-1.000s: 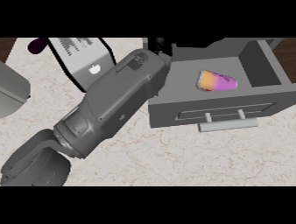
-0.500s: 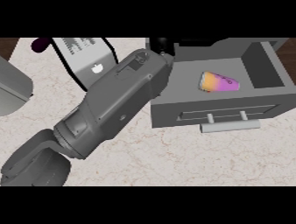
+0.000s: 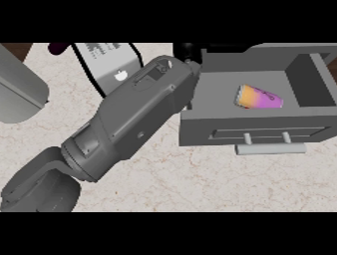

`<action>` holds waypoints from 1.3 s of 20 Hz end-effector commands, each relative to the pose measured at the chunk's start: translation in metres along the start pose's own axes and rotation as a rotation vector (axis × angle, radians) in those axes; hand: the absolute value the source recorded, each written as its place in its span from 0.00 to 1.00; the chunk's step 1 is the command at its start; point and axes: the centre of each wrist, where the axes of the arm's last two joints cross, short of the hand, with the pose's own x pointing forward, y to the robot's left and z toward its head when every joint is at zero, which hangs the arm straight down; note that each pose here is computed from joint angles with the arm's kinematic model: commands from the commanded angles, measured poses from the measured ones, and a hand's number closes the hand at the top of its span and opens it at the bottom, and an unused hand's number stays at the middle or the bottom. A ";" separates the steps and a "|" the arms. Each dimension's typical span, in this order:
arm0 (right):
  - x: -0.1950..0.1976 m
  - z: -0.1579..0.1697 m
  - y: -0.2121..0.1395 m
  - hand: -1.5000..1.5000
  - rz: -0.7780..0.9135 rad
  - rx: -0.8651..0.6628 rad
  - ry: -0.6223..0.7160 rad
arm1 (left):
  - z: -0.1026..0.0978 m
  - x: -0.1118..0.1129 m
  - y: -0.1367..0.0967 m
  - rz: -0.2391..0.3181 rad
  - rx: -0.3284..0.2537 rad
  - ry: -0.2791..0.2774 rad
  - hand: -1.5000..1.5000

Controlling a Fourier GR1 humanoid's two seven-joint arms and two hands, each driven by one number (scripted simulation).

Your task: Pick up the can, place it into the drawer and close the drawer

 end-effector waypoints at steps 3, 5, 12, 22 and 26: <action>0.010 -0.034 0.036 0.00 0.162 0.062 -0.036 | 0.001 0.001 0.000 0.026 0.016 0.034 0.00; -0.009 -0.040 0.046 0.00 0.204 0.080 -0.051 | 0.001 0.002 -0.001 0.009 -0.004 0.027 0.00; -0.026 -0.098 0.096 0.00 0.360 0.120 -0.056 | 0.005 0.001 -0.001 0.005 0.024 0.029 0.00; -0.069 -0.147 0.150 0.00 0.601 0.289 -0.078 | -0.015 0.019 0.038 -0.006 0.062 0.031 0.00; -0.098 -0.155 0.174 0.00 0.679 0.261 -0.054 | -0.016 0.023 0.052 -0.027 0.059 0.050 0.00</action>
